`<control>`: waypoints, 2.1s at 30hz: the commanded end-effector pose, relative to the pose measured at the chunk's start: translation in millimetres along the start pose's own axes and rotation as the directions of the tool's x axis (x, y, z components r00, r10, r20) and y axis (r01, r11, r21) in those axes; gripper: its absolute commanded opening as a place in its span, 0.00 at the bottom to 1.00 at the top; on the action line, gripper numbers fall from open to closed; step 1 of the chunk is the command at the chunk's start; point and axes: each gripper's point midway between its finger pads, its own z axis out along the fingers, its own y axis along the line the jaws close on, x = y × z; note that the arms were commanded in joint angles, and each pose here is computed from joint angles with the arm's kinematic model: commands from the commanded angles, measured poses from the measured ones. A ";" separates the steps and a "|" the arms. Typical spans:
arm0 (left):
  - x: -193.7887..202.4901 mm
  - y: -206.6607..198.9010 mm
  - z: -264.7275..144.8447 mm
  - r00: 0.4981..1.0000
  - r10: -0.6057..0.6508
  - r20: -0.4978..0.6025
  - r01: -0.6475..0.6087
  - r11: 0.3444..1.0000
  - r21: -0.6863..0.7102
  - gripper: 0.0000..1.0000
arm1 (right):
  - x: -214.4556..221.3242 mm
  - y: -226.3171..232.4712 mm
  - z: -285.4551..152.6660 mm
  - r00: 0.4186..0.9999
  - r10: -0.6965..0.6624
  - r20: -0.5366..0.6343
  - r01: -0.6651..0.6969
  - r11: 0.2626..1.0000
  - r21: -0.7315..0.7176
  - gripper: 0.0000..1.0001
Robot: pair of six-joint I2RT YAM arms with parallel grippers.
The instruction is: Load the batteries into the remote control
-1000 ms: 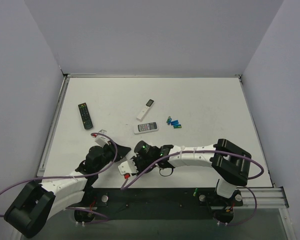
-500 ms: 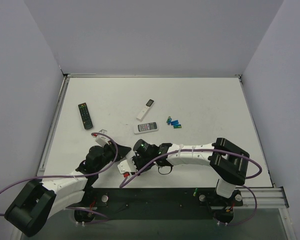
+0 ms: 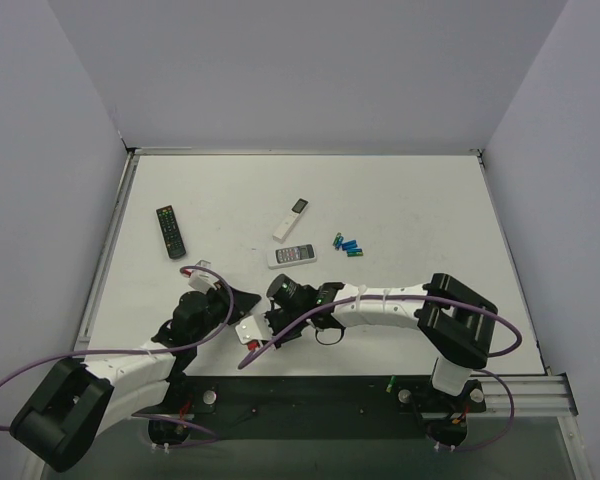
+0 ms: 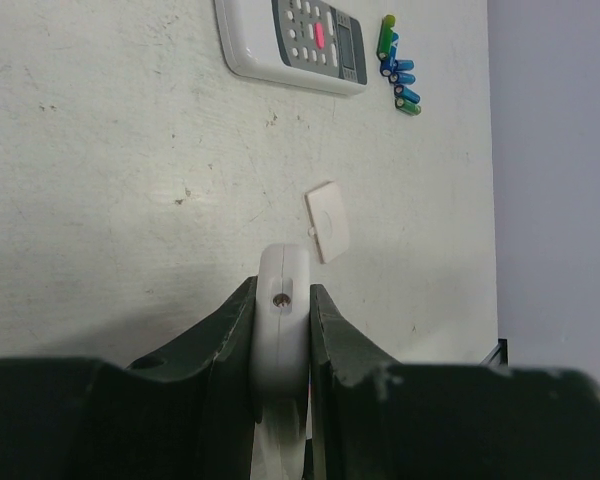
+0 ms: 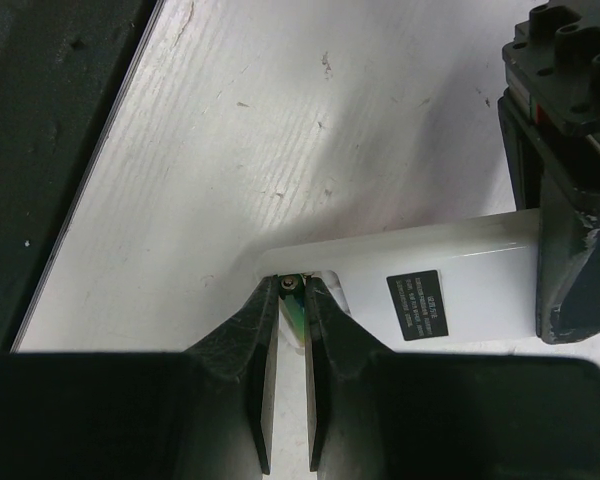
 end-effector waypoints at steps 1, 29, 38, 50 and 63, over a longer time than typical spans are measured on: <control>-10.0 15.9 2.7 0.997 -0.042 0.057 0.047 0.996 -0.082 0.00 | 56.7 84.2 6.2 0.970 0.146 -0.195 -0.195 0.945 -0.263 0.07; -16.7 8.1 2.4 0.998 -0.013 0.065 0.016 0.998 -0.052 0.00 | 66.2 93.4 1.9 0.951 0.160 -0.264 -0.254 0.892 -0.374 0.11; -12.0 6.4 0.9 0.998 -0.035 0.047 0.037 0.999 -0.035 0.00 | 64.6 80.2 8.3 0.955 0.179 -0.238 -0.244 0.928 -0.283 0.13; -11.4 10.7 0.1 0.998 -0.038 0.053 0.041 0.998 -0.047 0.00 | 49.7 68.0 4.7 0.970 0.178 -0.166 -0.211 0.955 -0.209 0.17; -12.0 10.6 -1.0 0.998 -0.038 0.057 0.040 0.998 -0.046 0.00 | 47.9 63.5 3.7 0.972 0.177 -0.152 -0.200 0.968 -0.154 0.22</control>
